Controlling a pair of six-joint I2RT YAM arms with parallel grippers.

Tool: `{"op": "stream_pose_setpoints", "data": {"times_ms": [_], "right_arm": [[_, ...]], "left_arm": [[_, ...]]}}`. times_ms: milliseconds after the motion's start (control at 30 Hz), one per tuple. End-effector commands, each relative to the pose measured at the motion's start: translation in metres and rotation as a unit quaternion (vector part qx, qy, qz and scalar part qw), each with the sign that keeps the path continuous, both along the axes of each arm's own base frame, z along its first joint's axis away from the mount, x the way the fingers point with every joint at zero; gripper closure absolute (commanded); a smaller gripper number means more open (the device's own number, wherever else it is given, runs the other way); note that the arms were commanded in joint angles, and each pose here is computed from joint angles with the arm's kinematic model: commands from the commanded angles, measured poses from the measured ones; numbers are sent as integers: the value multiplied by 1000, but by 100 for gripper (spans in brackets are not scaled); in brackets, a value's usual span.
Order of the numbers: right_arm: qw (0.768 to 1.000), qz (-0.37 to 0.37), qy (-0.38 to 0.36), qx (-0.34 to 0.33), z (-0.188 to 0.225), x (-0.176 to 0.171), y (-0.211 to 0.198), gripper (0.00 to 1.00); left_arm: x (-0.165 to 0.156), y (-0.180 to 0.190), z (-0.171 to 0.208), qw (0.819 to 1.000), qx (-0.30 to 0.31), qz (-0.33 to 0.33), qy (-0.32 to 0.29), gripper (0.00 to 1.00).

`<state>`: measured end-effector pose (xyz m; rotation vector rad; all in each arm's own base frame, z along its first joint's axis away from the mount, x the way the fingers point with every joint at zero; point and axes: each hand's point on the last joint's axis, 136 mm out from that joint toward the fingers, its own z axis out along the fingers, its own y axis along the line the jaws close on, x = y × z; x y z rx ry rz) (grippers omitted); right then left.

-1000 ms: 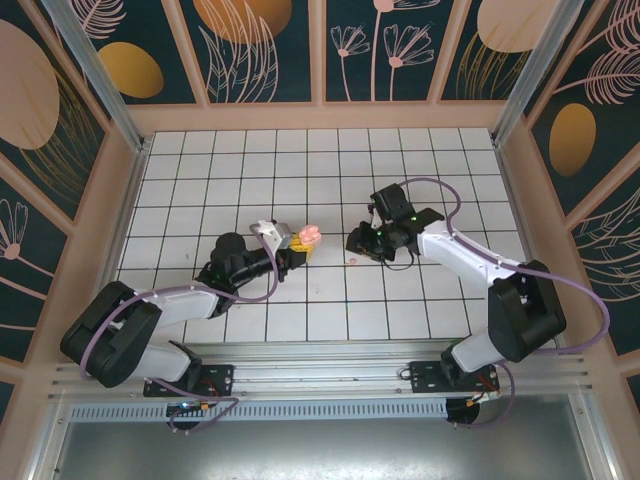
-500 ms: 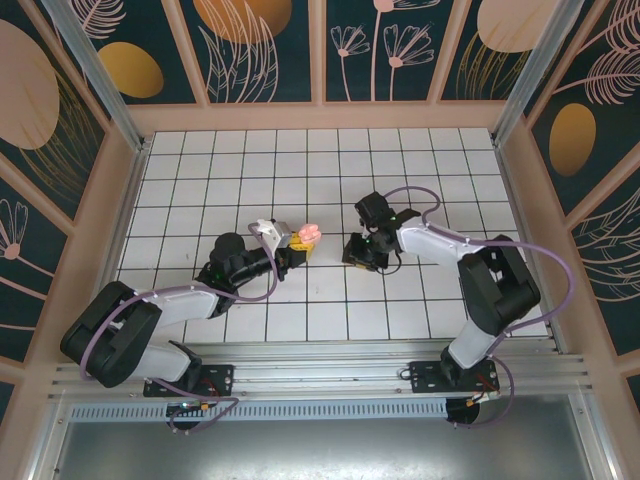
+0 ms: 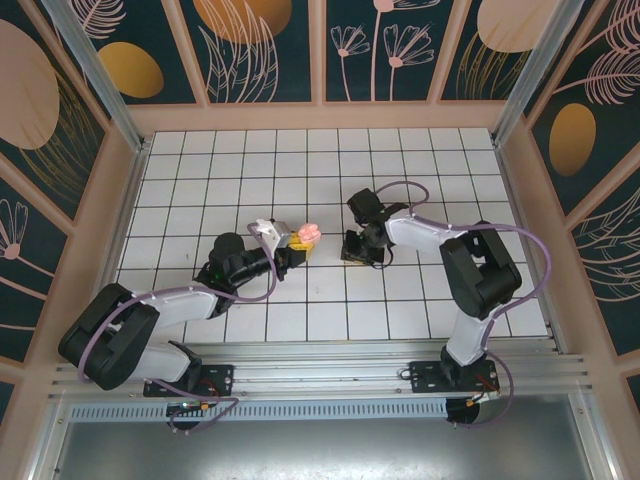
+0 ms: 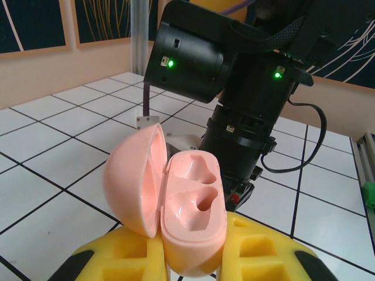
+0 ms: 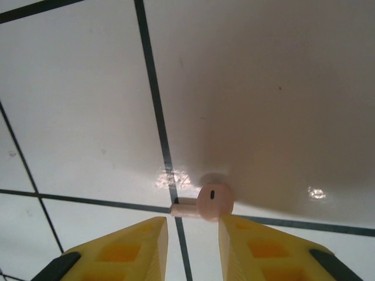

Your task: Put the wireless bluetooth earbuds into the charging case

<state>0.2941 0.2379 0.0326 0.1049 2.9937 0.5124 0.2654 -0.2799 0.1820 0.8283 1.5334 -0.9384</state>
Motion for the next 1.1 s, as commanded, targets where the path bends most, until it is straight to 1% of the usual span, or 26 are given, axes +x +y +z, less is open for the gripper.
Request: {"op": "stream_pose_setpoints", "data": {"times_ms": [0,167,267,500,600,800,833,933,967,1067], "right_arm": [[1000,2,-12,-27,1,8,-7,71],[999,5,-11,-36,-5,9,-10,71],[999,9,-9,-34,-8,9,-8,74],[999,16,-10,-29,-11,11,-5,74],[999,31,-15,-24,-10,11,-3,75],[995,100,-16,-18,-12,9,-5,78],[993,118,-14,-18,-12,6,-5,79],[985,167,-15,-31,-11,3,-8,79],[985,169,-17,-30,-10,10,-15,79],[978,207,-19,-14,-6,11,-15,79]], "left_arm": [[3,3,10,1000,-4,8,-16,89],[3,3,9,1000,-2,9,-16,88],[4,3,9,1000,-1,9,-15,88],[4,4,9,1000,3,13,-15,88],[5,4,7,1000,7,15,-13,88],[5,4,6,1000,17,14,-15,88],[5,4,5,1000,18,14,-15,89],[5,5,6,1000,21,15,-16,89],[5,5,6,1000,21,15,-17,89],[5,5,5,999,24,15,-16,89]]}}
